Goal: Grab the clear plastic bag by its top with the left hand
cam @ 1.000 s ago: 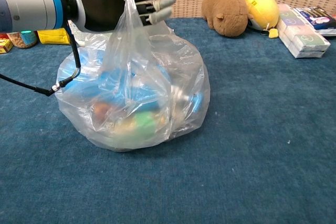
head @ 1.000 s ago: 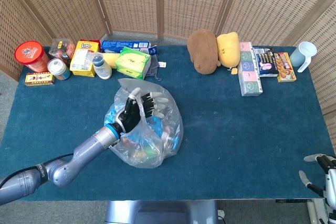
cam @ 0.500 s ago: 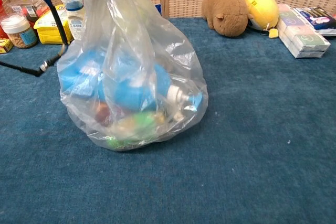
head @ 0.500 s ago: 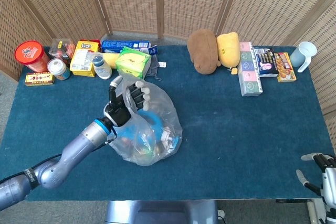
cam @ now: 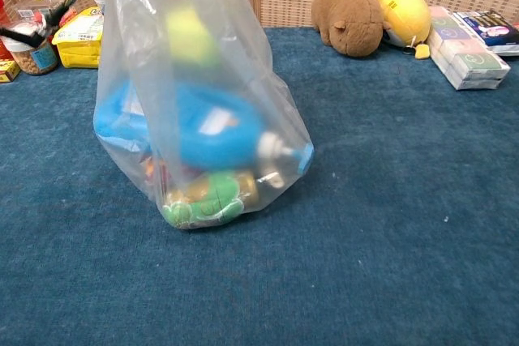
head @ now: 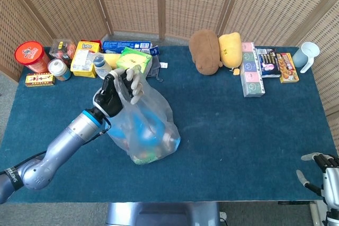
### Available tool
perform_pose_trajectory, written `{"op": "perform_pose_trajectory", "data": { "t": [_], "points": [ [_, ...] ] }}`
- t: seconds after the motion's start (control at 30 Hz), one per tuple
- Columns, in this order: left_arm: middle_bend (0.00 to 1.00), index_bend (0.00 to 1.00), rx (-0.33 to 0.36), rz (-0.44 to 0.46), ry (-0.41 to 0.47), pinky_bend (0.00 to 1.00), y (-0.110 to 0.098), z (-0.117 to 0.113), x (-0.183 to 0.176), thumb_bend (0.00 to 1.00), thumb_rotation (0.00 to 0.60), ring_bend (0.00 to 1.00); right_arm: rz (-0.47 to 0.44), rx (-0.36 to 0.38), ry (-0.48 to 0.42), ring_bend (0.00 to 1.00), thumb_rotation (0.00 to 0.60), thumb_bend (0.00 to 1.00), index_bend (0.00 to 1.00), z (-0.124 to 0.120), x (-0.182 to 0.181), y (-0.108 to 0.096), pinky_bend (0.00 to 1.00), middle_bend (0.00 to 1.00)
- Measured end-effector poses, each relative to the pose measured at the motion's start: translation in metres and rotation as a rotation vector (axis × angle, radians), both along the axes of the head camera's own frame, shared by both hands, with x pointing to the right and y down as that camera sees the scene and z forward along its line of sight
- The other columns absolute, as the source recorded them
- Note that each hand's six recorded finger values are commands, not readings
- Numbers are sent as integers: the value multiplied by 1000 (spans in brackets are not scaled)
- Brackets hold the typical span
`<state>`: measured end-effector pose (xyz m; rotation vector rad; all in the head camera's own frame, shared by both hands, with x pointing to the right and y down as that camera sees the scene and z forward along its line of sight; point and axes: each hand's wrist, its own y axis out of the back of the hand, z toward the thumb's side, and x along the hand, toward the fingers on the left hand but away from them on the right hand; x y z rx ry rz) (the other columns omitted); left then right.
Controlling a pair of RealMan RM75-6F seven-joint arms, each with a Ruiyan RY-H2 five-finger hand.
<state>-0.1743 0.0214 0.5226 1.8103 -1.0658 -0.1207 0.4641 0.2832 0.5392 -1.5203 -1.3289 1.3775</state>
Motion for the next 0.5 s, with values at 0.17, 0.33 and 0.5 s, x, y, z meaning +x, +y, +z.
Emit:
{"op": "perform_pose_trajectory", "data": {
  "t": [0.17,0.33,0.5],
  "points": [
    [693,653,36,4,3,760,-16,-24,10,707,254,697,5,5,-1,404,591,286,442,-1,2,1,271,454],
    [693,653,76,29,15,761,-27,-53,26,730,301,698,6,2,0,404,592,286,442,-1,3,3,271,455],
    [693,653,101,54,20,761,-33,-72,39,728,299,697,9,7,5,404,591,287,442,-4,4,3,271,455]
  ]
}}
